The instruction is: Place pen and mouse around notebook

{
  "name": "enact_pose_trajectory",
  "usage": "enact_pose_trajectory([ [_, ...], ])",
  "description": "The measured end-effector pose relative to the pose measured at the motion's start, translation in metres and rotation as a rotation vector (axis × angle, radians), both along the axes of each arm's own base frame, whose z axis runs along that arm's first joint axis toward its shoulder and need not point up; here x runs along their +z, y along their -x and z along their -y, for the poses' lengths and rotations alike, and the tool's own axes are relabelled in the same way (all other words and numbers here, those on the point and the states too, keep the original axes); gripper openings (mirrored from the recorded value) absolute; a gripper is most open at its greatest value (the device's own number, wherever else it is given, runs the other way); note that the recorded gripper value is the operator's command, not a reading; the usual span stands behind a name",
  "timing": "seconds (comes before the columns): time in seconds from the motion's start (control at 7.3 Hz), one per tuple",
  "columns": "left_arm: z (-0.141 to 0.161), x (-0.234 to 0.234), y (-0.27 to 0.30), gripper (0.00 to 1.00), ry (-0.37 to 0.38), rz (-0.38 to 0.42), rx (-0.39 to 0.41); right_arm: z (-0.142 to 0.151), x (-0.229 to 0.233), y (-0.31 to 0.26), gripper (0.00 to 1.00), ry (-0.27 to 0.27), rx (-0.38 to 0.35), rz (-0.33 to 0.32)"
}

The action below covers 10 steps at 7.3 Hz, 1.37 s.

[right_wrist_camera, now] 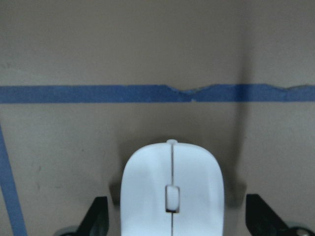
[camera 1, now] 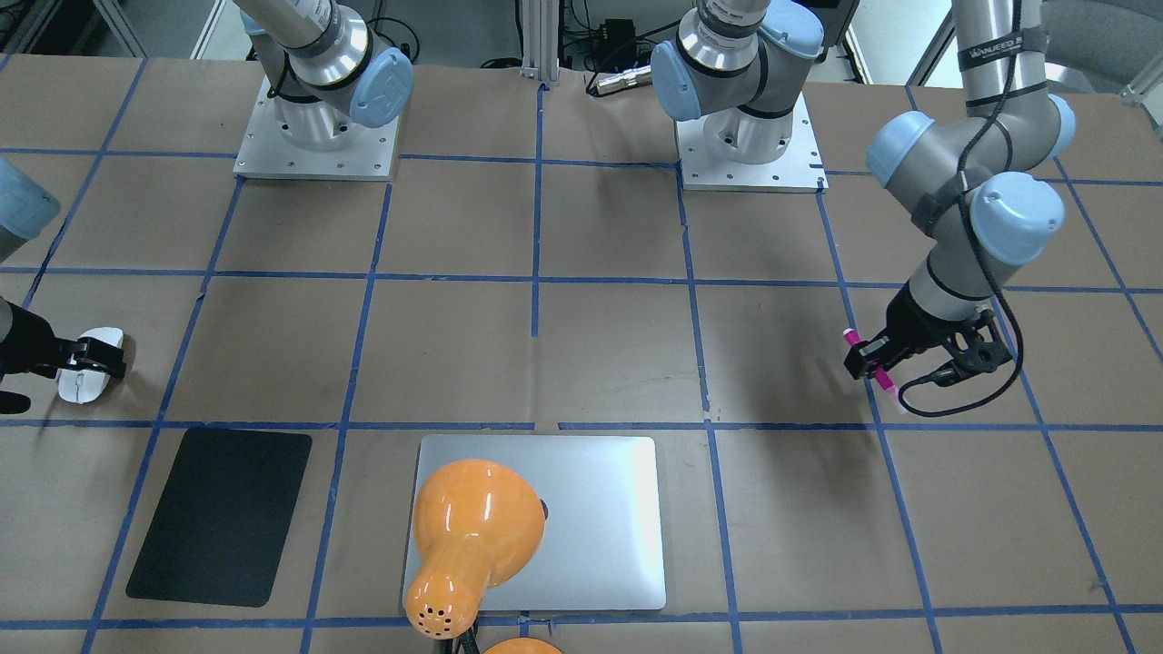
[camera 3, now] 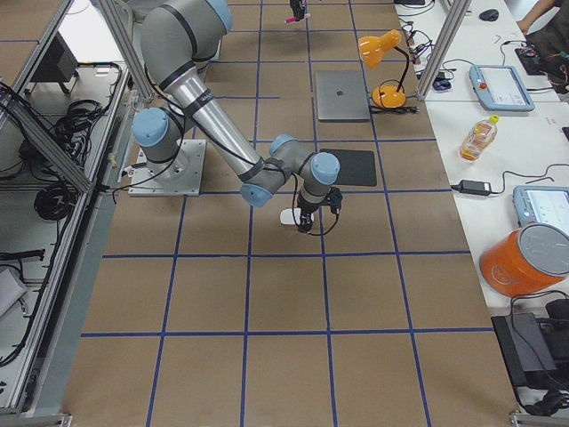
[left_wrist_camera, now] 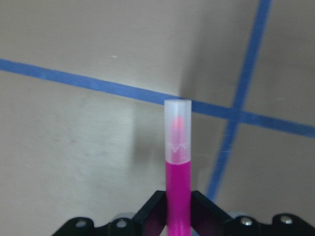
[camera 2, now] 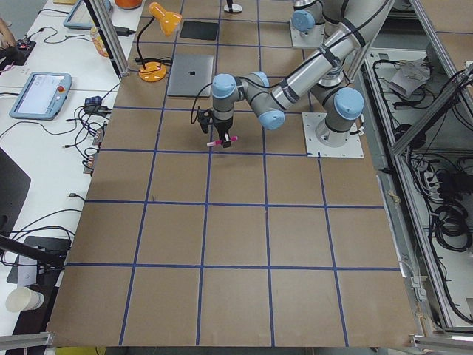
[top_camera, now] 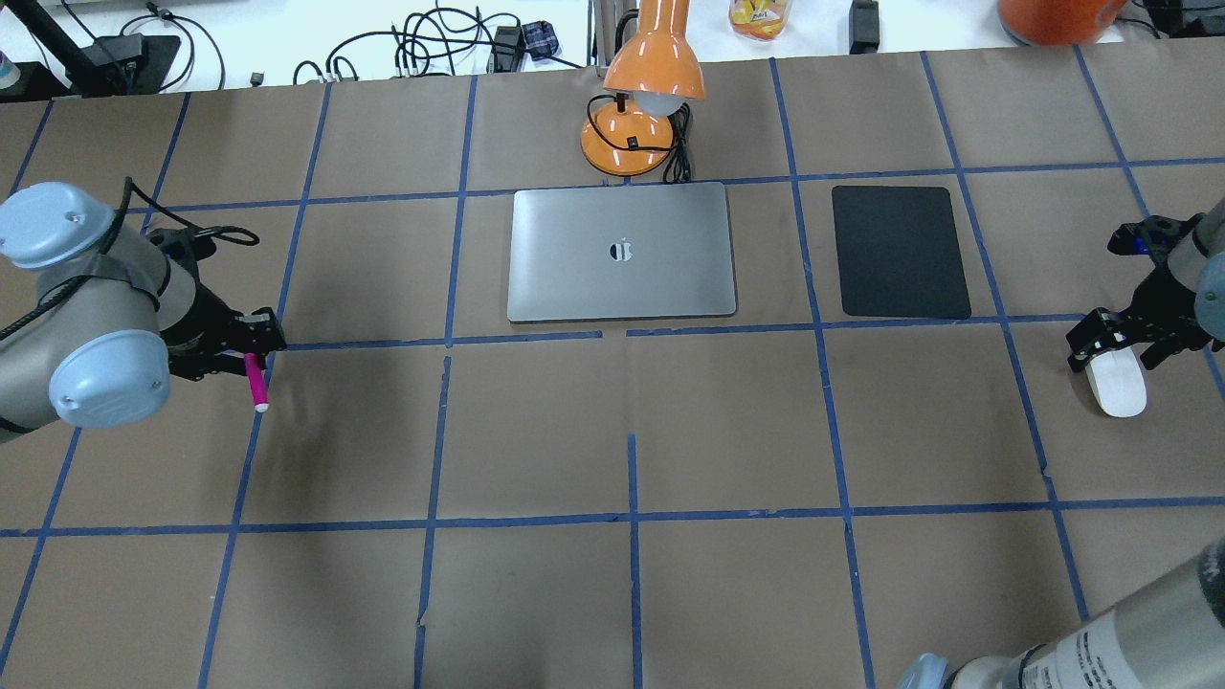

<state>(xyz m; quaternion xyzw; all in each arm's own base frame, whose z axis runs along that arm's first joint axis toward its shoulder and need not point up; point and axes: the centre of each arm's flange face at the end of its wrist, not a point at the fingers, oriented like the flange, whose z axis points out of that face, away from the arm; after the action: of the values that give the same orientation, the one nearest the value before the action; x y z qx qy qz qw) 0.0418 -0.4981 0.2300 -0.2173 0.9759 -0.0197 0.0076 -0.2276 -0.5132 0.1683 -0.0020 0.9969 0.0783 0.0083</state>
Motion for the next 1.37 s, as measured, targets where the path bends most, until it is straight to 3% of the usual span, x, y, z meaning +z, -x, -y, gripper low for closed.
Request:
enact_pose_trajectory([
  [0.27, -0.003, -0.003, 0.13, 0.0, 0.007, -0.025, 0.265, 0.0, 0.001, 0.0, 0.44, 0.001, 0.0, -0.001],
  [0.41, -0.013, -0.002, 0.198, 0.0, 0.019, -0.039, 0.41, 0.0, 0.001, 0.0, 0.29, 0.0, 0.0, -0.001],
  [0.68, -0.016, 0.006, 0.29, 0.0, 0.044, -0.083, 0.702, -0.001, 0.003, 0.0, 0.23, -0.002, -0.001, -0.001],
  [0.96, -0.04, -0.019, 0.365, 0.0, 0.005, -0.083, 0.899, -0.001, 0.01, -0.001, 0.23, -0.013, -0.001, 0.006],
  [1.1, -0.05, -0.035, 0.385, 0.0, -0.026, -0.074, 0.958, 0.0, 0.018, -0.001, 0.24, -0.007, 0.001, 0.001],
  [1.23, -0.057, -0.044, 0.398, 0.67, -0.048, -0.073, 0.979, 0.002, 0.033, -0.002, 0.24, 0.013, 0.006, -0.014],
  [1.37, -0.058, -0.048, 0.404, 1.0, -0.057, -0.074, 0.987, 0.006, 0.051, -0.005, 0.24, 0.035, 0.012, -0.027],
])
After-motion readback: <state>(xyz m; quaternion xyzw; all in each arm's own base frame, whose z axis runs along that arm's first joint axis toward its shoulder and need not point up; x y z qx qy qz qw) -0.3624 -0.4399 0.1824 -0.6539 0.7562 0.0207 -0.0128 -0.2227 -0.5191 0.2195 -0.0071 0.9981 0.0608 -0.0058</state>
